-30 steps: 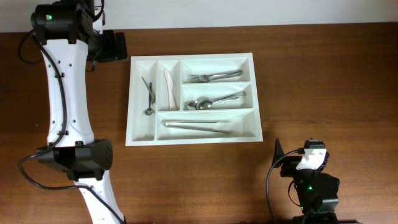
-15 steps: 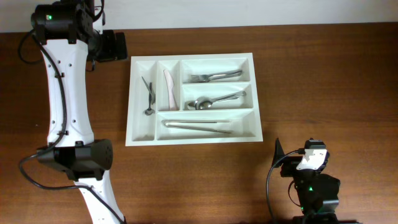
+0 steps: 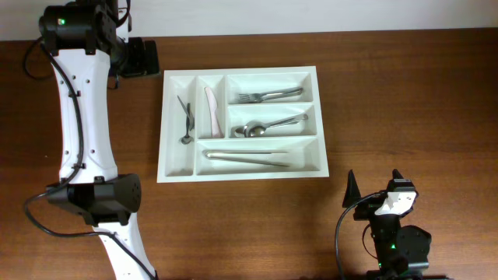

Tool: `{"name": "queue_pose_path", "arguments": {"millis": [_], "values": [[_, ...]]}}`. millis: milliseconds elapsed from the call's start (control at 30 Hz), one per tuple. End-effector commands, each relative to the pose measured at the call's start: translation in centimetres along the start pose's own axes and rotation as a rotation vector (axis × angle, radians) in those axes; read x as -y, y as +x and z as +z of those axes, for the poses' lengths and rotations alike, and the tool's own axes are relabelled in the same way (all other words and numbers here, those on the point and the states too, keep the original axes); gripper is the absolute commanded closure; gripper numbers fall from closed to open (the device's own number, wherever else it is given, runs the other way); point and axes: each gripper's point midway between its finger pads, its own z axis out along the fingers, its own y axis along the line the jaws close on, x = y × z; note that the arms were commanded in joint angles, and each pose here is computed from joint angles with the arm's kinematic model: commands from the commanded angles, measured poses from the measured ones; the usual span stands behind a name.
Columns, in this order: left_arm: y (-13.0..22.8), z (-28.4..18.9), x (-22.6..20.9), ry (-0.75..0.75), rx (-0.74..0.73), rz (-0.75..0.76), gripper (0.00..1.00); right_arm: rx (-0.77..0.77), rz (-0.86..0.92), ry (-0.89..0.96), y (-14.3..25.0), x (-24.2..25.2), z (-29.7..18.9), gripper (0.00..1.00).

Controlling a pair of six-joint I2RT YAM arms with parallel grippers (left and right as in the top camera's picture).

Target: Pack container

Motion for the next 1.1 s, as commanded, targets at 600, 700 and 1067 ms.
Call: {"name": "queue_pose_path", "arguments": {"millis": [600, 700, 1067], "values": [[-0.15, -0.43, -0.01, -0.001, 0.013, -0.005, 0.01, 0.0, -0.011, -0.015, 0.3, -0.3, 0.03, 0.01], [-0.15, -0.43, -0.01, -0.001, 0.013, -0.005, 0.01, 0.0, -0.011, -0.015, 0.3, -0.3, 0.03, 0.01], [-0.44, -0.5, 0.08, 0.005, 0.026, -0.007, 0.01, 0.0, -0.011, -0.015, 0.3, -0.3, 0.03, 0.01]]}}
